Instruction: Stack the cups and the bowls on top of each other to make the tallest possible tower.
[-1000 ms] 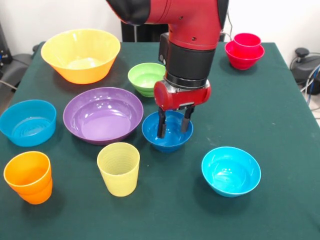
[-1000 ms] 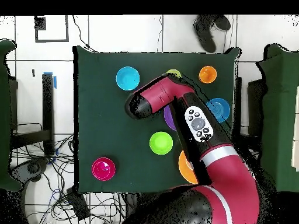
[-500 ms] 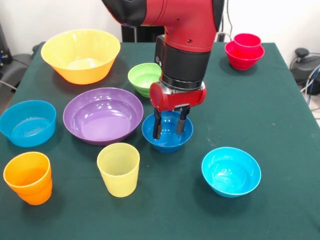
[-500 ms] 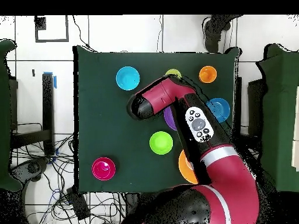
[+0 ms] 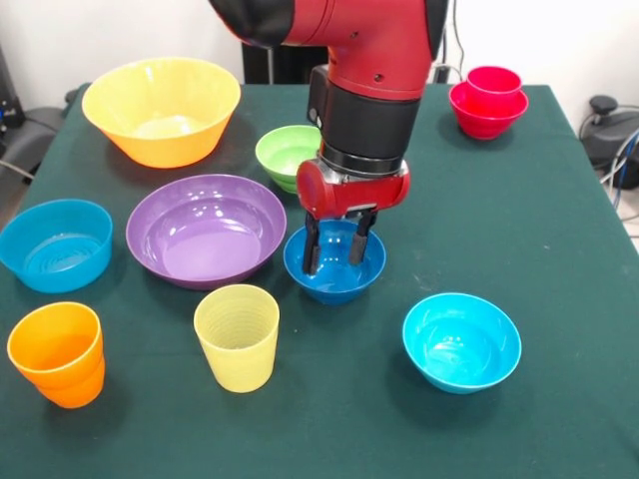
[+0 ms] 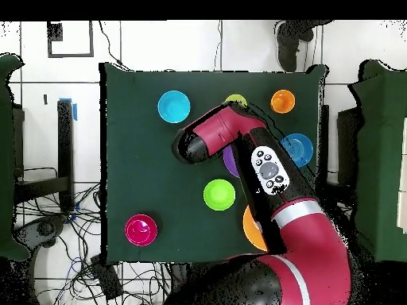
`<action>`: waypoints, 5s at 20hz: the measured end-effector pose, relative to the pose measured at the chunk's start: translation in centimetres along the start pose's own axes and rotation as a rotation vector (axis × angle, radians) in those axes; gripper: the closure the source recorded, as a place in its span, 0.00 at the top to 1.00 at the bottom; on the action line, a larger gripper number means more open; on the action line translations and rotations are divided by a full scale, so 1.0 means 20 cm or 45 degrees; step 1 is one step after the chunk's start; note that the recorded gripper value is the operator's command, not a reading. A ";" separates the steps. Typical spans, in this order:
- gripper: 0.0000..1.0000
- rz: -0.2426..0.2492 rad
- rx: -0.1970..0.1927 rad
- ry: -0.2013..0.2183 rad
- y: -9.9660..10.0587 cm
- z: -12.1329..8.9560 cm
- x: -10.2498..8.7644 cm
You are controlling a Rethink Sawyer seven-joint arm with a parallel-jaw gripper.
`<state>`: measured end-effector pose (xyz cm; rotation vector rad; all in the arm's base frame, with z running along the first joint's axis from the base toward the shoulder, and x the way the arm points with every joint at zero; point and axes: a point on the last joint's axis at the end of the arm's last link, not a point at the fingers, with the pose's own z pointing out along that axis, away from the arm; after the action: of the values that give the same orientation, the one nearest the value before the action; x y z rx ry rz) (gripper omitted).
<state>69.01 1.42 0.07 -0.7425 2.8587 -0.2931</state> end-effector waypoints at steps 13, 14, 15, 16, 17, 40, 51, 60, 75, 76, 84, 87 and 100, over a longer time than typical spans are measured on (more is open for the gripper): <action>1.00 -0.041 0.031 0.025 0.02 -0.10 0.04; 1.00 -0.041 0.028 0.026 0.03 -0.10 0.04; 1.00 -0.040 0.024 0.027 0.04 -0.11 0.04; 1.00 -0.036 0.017 0.030 0.05 -0.11 0.05; 1.00 -0.034 0.012 0.032 0.05 -0.11 0.05; 1.00 -0.043 -0.070 0.086 0.20 -0.11 0.15; 1.00 -0.047 -0.099 0.109 0.25 -0.08 0.20; 1.00 -0.026 -0.099 0.115 0.20 -0.06 0.23; 1.00 -0.015 -0.099 0.099 0.18 -0.06 0.23; 1.00 -0.015 -0.099 0.092 0.18 -0.06 0.22; 1.00 -0.024 -0.104 0.035 0.21 -0.06 0.18; 1.00 -0.029 -0.105 0.026 0.22 -0.06 0.17; 1.00 -0.030 -0.116 0.033 0.24 -0.04 0.18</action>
<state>63.44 3.84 -0.70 -0.7951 2.9062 -0.1777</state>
